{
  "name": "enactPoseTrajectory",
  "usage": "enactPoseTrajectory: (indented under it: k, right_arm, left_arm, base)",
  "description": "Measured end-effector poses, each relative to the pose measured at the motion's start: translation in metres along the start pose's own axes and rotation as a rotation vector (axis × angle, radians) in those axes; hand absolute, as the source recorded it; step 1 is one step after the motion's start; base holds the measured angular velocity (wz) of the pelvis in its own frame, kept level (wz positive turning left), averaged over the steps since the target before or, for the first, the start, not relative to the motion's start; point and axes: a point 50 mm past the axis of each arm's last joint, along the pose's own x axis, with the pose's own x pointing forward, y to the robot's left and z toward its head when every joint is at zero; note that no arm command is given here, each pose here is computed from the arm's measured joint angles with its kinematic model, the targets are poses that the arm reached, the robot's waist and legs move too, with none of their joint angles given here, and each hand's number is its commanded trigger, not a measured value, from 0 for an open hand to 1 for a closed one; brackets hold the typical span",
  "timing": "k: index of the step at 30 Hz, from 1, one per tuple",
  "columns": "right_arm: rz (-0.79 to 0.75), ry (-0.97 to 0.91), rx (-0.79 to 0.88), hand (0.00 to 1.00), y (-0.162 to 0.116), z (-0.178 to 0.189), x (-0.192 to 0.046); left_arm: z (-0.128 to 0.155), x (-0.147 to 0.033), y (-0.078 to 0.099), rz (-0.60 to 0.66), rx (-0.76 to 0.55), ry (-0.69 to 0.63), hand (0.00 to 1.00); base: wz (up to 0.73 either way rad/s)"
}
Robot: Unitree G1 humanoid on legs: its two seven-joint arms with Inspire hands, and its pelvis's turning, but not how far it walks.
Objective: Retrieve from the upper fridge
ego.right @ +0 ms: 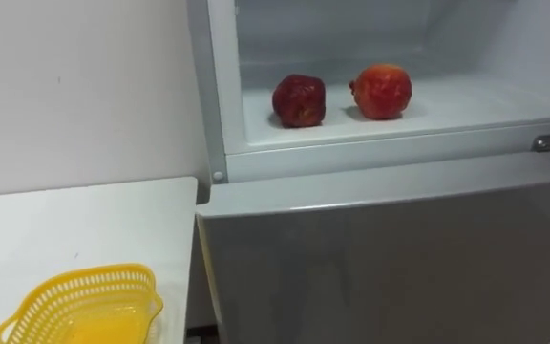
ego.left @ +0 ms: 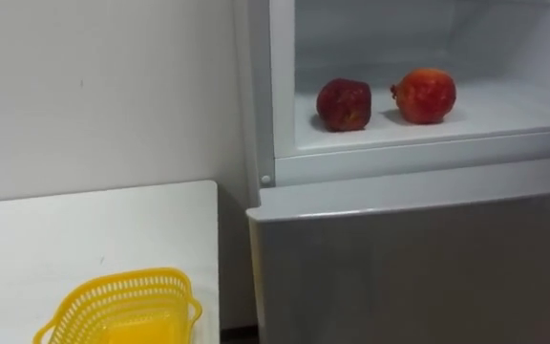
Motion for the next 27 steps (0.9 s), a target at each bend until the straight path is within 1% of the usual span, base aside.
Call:
enactPoseTrajectory:
  k: [4,5,8,10,14,17,18,19,21,27]
  right_arm:
    - [-0.045,-0.114,0.041,0.0,-0.009,0.016,-0.006]
    - [-0.047,-0.16,0.085,0.0,-0.009,0.024,-0.008]
    - [-0.036,-0.295,0.179,0.0,-0.006,0.049,-0.014]
    - [-0.016,-0.353,0.206,0.0,-0.003,0.06,-0.018]
    - [-0.005,-0.536,0.223,0.0,-0.003,0.089,-0.04]
    - [-0.013,-0.714,0.229,0.0,-0.011,0.114,-0.066]
    - [-0.024,-0.776,0.234,0.0,-0.015,0.124,-0.076]
    - [-0.031,-0.808,0.237,0.0,-0.018,0.129,-0.081]
    - [-0.069,-0.922,0.228,0.0,-0.026,0.145,-0.101]
    - [-0.154,-1.145,0.24,0.0,-0.041,0.169,-0.141]
  left_arm:
    - [0.008,0.001,-0.001,-0.006,0.025,-0.025,0.0]
    - [0.011,0.001,-0.002,-0.006,0.04,-0.037,0.0]
    - [0.012,0.001,-0.003,-0.008,0.074,-0.047,0.0]
    - [0.013,0.001,-0.005,-0.01,0.098,-0.048,0.0]
    - [0.018,0.001,-0.008,-0.015,0.137,-0.065,0.0]
    - [0.022,0.001,-0.01,-0.024,0.147,-0.092,0.0]
    - [0.022,0.001,-0.01,-0.025,0.148,-0.098,0.0]
    - [0.022,0.001,-0.01,-0.025,0.148,-0.102,0.0]
    - [0.024,0.001,-0.011,-0.034,0.157,-0.116,0.0]
    - [0.025,0.001,-0.013,-0.053,0.168,-0.14,0.0]
  base:
    - [-0.12]
    - [-0.1]
    - [-0.04]
    - [-0.02]
    - [-0.11]
    - [-0.18]
    - [-0.09]
    - [-0.04]
    - [-0.1]
    - [-0.14]
